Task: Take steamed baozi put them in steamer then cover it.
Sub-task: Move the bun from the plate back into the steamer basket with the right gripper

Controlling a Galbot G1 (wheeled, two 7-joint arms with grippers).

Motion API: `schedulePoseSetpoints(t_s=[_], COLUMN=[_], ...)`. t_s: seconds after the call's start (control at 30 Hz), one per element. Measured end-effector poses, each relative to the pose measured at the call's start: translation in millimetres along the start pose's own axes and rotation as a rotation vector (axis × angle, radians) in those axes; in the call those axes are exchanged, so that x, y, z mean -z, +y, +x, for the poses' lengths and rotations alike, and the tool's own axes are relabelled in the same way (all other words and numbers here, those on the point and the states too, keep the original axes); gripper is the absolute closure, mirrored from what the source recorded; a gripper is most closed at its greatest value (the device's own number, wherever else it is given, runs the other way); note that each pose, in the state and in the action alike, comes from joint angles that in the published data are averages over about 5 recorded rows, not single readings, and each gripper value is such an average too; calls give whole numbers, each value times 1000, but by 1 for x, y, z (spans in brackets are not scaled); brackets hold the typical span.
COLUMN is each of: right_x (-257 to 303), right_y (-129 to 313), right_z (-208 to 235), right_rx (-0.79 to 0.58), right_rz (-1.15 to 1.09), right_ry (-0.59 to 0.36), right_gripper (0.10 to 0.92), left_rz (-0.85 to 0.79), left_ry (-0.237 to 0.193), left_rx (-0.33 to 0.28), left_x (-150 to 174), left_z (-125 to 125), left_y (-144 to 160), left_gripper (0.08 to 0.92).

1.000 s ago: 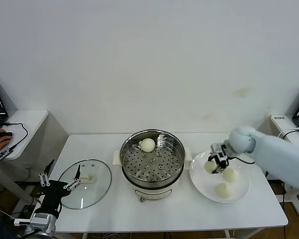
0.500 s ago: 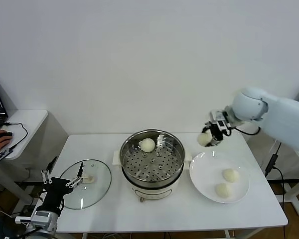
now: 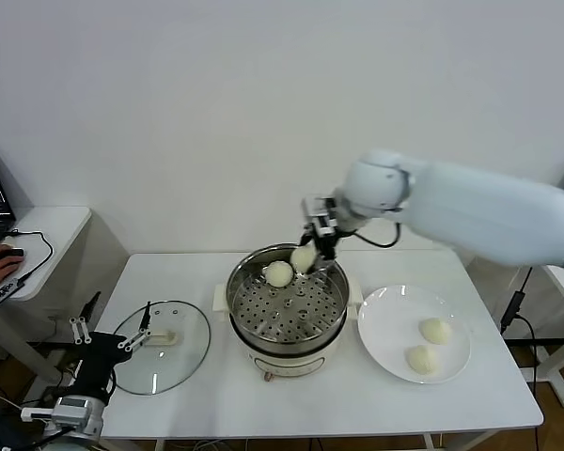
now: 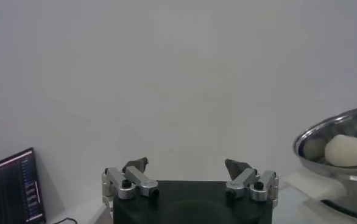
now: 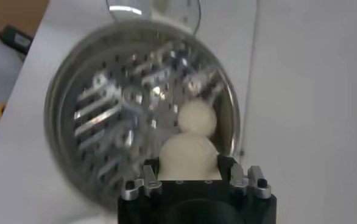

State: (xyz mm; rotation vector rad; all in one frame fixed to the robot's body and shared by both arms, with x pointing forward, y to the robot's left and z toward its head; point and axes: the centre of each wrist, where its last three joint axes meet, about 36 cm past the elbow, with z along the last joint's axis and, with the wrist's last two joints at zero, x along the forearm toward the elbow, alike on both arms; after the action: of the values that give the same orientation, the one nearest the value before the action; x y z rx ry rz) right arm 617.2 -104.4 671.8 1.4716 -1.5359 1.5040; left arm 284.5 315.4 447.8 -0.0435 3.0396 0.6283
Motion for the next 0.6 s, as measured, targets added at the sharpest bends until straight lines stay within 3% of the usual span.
schedulePoseSetpoints(t_s=[0.27, 0.6], right_x=[38, 69], right_y=[2, 8], right_z=[-60, -104], right_rx=[38, 62], right_rz=[-22, -44], right_ry=[4, 8], right_gripper=[420, 420], left_rz=[5, 12], left_ry=[-9, -4], left_rx=[15, 19], left_x=[3, 1], left_z=[0, 0], left_y=[2, 0], left_gripper=[177, 177])
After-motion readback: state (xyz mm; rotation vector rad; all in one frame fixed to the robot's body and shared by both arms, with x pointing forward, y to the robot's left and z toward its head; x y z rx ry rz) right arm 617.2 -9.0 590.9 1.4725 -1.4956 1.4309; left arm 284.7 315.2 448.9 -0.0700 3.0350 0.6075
